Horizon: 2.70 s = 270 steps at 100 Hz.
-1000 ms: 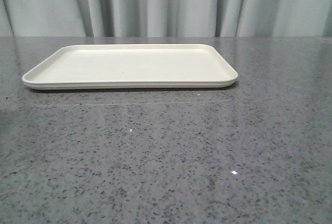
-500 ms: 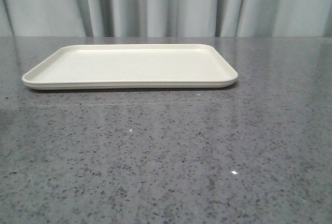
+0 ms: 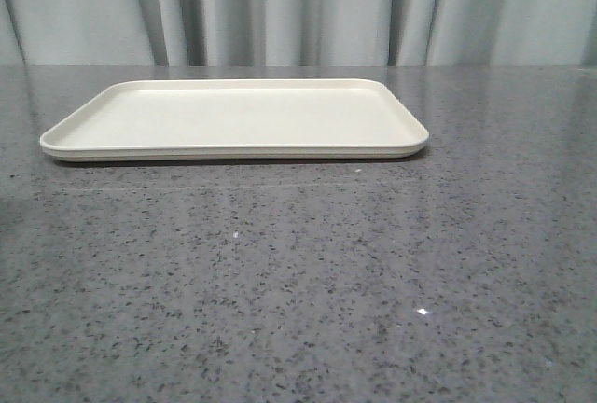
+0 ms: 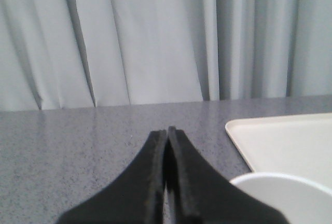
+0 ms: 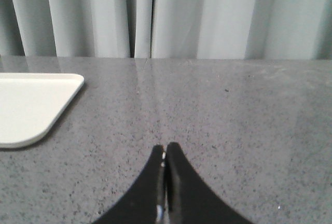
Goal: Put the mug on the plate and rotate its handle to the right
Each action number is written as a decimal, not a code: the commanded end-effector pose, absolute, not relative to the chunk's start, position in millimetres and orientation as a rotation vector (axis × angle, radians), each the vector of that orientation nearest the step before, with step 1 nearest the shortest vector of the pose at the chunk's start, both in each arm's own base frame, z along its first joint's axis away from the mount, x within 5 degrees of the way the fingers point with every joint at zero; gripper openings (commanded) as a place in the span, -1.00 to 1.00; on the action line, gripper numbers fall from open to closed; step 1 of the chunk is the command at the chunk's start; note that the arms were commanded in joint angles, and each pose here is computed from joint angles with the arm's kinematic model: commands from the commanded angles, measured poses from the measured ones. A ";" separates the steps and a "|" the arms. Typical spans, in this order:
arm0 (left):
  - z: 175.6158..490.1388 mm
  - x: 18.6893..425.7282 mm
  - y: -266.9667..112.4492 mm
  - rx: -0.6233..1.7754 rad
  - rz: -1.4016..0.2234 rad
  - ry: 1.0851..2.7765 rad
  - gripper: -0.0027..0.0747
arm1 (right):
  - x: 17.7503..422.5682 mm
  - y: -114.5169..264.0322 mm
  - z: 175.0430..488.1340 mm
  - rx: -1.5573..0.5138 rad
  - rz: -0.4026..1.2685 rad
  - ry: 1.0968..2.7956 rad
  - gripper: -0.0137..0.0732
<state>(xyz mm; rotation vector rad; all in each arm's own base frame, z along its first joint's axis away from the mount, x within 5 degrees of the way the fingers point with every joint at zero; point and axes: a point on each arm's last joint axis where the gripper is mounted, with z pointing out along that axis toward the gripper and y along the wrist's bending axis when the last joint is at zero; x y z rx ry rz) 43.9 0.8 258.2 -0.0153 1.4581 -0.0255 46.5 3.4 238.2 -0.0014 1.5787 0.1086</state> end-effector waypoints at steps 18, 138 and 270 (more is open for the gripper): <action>324.2 25.2 0.9 -0.074 -0.099 1.416 -0.98 | 35.6 2.4 305.9 -0.080 0.030 1.669 -0.84; 389.5 84.0 -7.8 -0.155 -0.192 2.209 -0.98 | 77.9 5.3 401.4 -0.128 0.006 2.033 -0.84; 359.0 141.1 -9.7 -0.074 -0.140 2.503 0.56 | 78.1 5.3 401.9 -0.128 0.006 2.027 0.58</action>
